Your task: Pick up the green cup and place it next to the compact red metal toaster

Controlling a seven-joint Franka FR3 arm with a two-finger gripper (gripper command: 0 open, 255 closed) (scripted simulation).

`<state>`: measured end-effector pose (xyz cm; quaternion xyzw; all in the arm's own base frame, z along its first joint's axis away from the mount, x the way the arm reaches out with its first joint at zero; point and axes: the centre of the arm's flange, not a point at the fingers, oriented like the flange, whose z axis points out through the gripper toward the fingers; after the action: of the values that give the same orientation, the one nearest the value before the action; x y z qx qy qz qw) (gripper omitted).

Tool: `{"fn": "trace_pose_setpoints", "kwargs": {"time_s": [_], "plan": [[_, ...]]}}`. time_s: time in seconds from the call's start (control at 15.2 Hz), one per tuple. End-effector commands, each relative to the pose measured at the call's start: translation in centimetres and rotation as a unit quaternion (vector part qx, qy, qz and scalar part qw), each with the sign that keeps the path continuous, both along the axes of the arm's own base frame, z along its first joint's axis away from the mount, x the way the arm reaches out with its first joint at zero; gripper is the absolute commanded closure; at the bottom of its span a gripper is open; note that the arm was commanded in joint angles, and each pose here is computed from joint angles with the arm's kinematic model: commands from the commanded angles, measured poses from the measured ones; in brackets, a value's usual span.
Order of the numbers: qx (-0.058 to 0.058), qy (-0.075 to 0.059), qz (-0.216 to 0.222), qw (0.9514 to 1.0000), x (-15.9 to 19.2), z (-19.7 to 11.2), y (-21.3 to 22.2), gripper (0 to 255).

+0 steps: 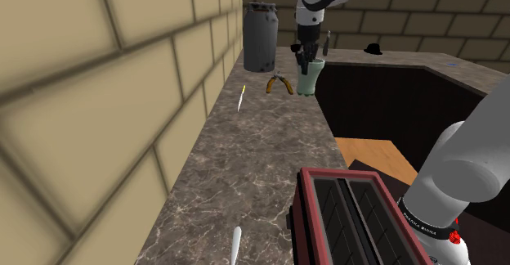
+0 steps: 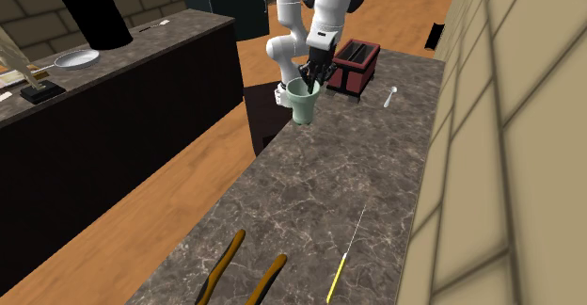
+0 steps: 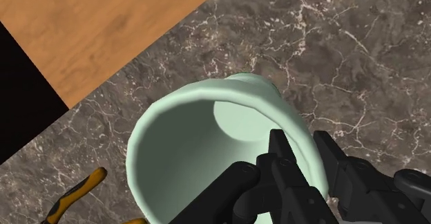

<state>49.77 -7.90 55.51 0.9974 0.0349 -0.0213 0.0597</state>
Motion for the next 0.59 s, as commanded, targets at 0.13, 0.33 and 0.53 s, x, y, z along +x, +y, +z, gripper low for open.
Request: {"fn": "trace_pose_setpoints", "kwargs": {"time_s": [0.13, 0.33, 0.53], "plan": [[0.000, 0.000, 0.000, 1.0000, -0.1, 2.0, 0.0, 255], [0.000, 0.000, 0.000, 1.0000, -0.1, 3.6, 0.0, 255], [0.000, 0.000, 0.000, 1.0000, -0.1, 5.2, 0.0, 255]]}}
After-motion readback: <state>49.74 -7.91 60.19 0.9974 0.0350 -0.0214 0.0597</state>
